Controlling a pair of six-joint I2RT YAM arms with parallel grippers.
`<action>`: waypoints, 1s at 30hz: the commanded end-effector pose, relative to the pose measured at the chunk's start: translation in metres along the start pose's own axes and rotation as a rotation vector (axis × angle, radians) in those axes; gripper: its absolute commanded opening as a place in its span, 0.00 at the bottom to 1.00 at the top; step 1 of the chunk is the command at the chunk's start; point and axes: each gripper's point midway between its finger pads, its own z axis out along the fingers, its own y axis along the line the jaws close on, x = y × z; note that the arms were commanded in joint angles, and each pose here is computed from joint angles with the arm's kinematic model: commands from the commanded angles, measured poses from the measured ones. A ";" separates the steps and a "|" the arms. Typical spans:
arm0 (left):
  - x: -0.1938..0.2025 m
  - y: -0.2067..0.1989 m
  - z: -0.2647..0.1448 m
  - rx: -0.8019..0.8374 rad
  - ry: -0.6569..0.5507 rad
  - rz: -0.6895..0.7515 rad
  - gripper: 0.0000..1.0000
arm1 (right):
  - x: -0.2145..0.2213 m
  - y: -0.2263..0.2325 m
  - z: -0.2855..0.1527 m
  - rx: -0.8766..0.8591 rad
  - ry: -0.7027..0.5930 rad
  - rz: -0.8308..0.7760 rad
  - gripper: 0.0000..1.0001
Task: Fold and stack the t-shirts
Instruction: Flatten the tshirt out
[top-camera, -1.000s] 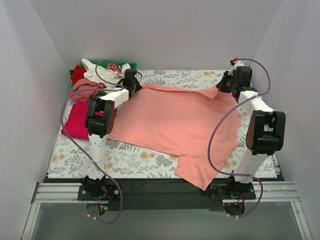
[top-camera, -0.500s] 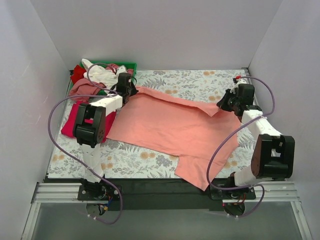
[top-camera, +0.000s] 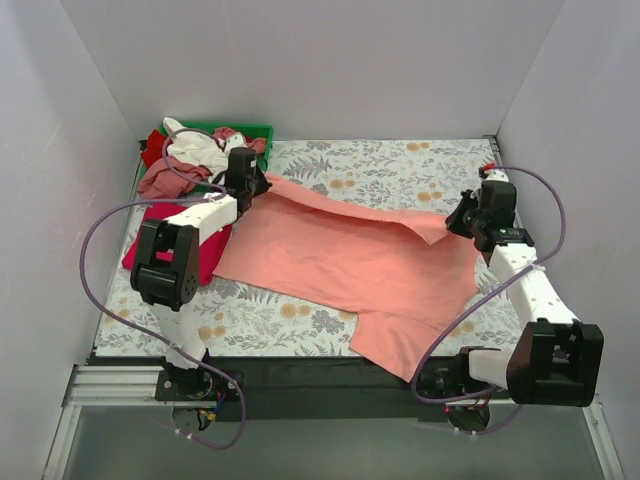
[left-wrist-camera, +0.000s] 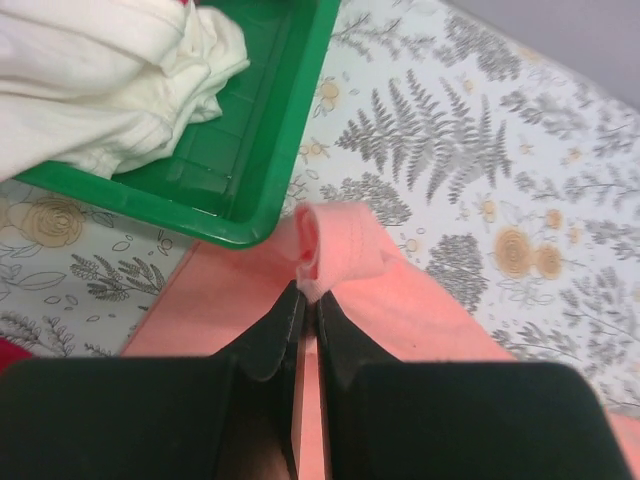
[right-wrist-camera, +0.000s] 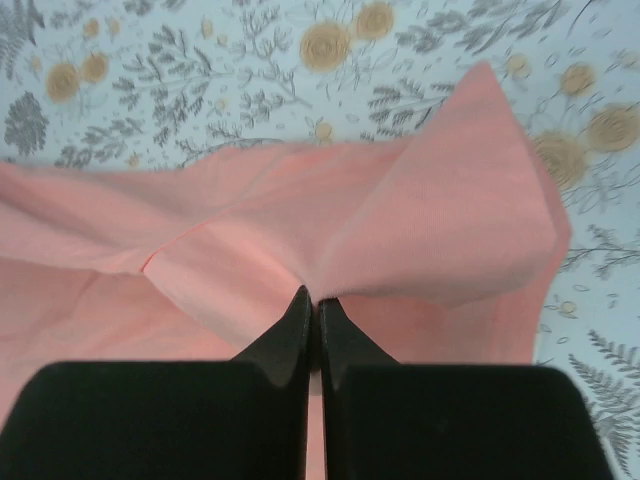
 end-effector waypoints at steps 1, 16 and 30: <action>-0.084 -0.025 -0.073 0.070 -0.187 -0.085 0.00 | -0.103 0.012 -0.067 0.070 -0.311 -0.056 0.01; -0.242 -0.121 -0.482 0.860 -0.623 -0.124 0.00 | -0.293 0.062 -0.490 0.179 -1.325 -0.120 0.01; -0.226 -0.135 -0.540 1.064 -0.561 -0.108 0.00 | -0.289 0.065 -0.545 0.161 -1.417 -0.214 0.01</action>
